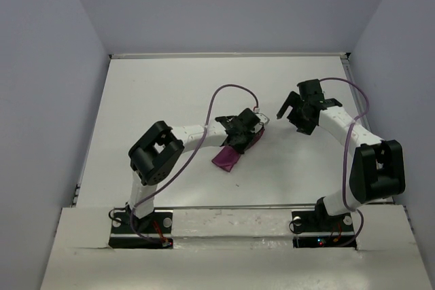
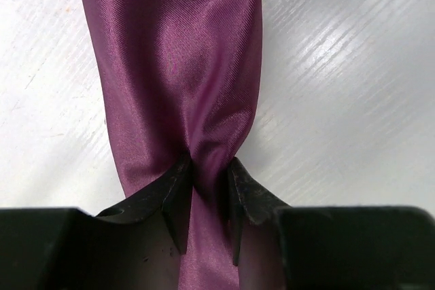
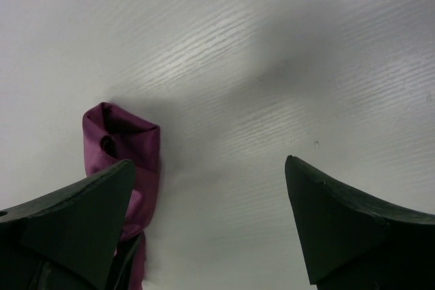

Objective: Fold the napkin, place the utensils inside, and roll it up
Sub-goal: Roll the napkin at the center of the board.

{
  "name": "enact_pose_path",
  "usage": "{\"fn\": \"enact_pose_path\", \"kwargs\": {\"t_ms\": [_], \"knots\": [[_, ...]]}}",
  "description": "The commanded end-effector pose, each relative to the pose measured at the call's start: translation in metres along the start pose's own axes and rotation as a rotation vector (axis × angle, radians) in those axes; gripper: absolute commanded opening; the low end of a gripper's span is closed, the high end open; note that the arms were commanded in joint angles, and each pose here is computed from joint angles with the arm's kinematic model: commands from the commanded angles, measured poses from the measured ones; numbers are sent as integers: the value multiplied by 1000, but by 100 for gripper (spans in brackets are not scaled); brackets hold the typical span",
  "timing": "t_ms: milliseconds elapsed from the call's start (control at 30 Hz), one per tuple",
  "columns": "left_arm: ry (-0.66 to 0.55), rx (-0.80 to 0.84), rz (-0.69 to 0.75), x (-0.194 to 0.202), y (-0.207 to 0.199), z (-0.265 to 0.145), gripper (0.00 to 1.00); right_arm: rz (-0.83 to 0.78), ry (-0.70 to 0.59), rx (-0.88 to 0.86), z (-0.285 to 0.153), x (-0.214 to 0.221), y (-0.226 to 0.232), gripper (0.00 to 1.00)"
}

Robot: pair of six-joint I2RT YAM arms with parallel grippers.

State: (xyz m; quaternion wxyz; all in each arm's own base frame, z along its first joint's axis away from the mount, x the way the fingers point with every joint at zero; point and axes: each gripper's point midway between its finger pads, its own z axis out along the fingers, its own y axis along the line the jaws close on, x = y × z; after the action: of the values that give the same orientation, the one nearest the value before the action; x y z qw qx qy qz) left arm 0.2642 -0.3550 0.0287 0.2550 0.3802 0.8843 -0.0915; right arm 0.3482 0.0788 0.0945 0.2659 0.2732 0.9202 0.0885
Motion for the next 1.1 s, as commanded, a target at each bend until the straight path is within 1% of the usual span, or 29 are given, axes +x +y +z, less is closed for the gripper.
{"fn": "enact_pose_path", "kwargs": {"t_ms": [0,33,100,300,500,533,733,867,900,1067], "knots": [[-17,199,-21,-7,-6,-20,0,-8,-34,-15,-7,-8,4,98],[-17,248,-30,-8,-10,-23,0,-8,-36,-17,-8,-8,4,98],[-19,282,-54,-11,-3,-27,0,-7,-36,-17,-8,-8,4,98],[-4,449,-117,-13,-3,-36,0,-5,-34,-15,-8,-8,3,98],[-6,535,-187,-15,4,-38,0,-6,-32,-13,-7,-7,3,98],[-6,575,-198,-15,2,-41,0,-4,-33,-14,-7,-7,3,98],[20,600,-280,-8,14,-30,0,-6,-31,-12,-7,-7,3,98],[-8,604,-323,-12,22,-34,0,-6,-34,-11,-8,-7,2,98],[-27,601,-335,-16,28,-37,0,-6,-34,-11,-8,-7,2,98],[-48,599,-393,-16,49,-41,0,-6,-28,-10,-6,-6,2,98]]}}
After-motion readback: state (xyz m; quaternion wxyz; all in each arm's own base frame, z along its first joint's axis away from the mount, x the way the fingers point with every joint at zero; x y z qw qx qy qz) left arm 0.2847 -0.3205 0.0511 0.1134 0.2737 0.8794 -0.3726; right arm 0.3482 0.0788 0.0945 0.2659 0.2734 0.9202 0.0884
